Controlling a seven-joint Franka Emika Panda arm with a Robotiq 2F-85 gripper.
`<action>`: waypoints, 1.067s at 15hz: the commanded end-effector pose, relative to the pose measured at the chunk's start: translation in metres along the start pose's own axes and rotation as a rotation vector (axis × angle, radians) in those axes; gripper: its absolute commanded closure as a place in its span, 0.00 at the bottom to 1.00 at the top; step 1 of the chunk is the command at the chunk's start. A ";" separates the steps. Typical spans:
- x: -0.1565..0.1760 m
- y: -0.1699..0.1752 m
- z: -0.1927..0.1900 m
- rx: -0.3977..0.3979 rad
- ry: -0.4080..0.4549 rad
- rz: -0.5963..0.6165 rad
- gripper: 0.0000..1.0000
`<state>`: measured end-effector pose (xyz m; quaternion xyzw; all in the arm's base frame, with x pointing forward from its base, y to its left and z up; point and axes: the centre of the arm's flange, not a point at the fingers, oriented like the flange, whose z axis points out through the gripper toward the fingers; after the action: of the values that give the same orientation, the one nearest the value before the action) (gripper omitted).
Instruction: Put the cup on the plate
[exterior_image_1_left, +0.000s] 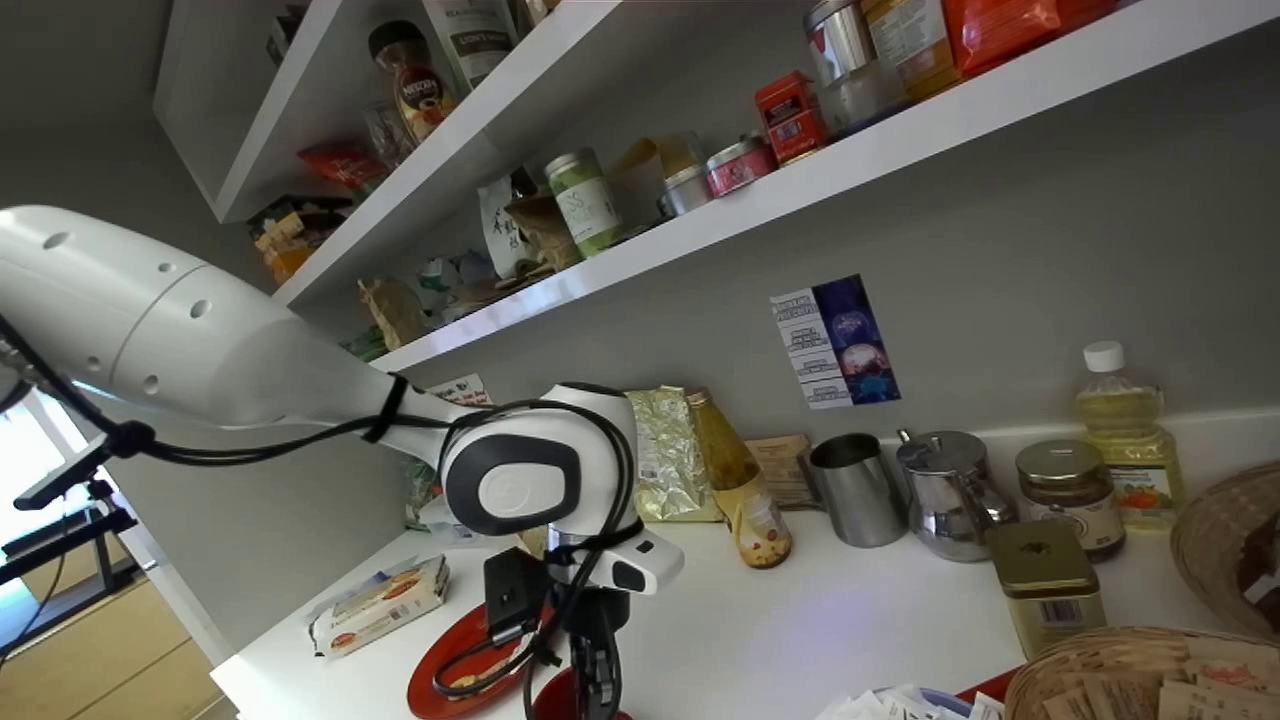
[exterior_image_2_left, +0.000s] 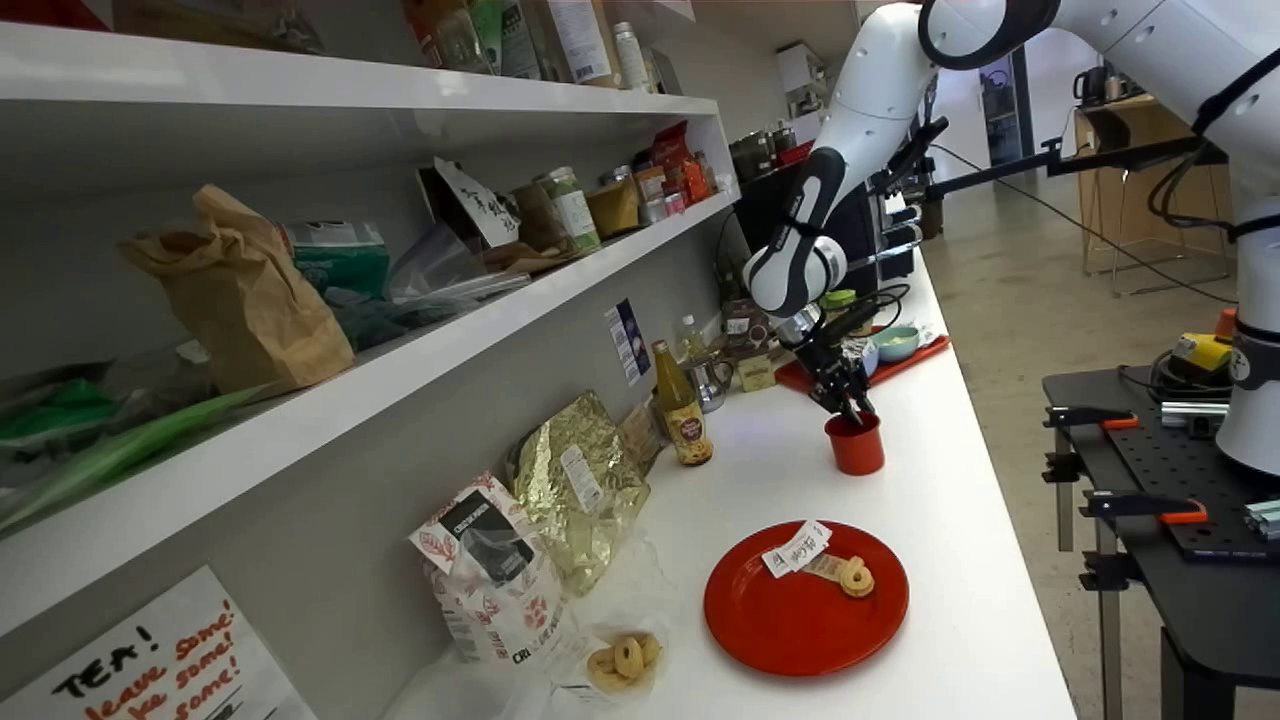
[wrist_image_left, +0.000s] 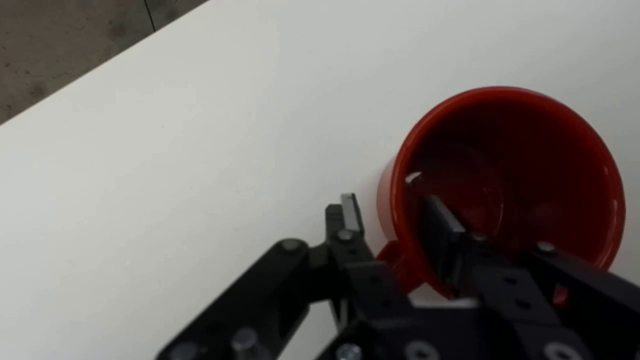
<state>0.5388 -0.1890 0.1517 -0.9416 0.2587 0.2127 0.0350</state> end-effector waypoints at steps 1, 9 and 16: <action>-0.004 -0.009 0.007 0.004 -0.026 -0.005 0.94; -0.025 -0.014 -0.031 0.026 0.017 -0.051 0.98; -0.070 -0.078 -0.105 0.003 0.165 -0.168 0.98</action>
<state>0.5654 -0.1437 0.2395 -0.9649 0.2114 0.1504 0.0408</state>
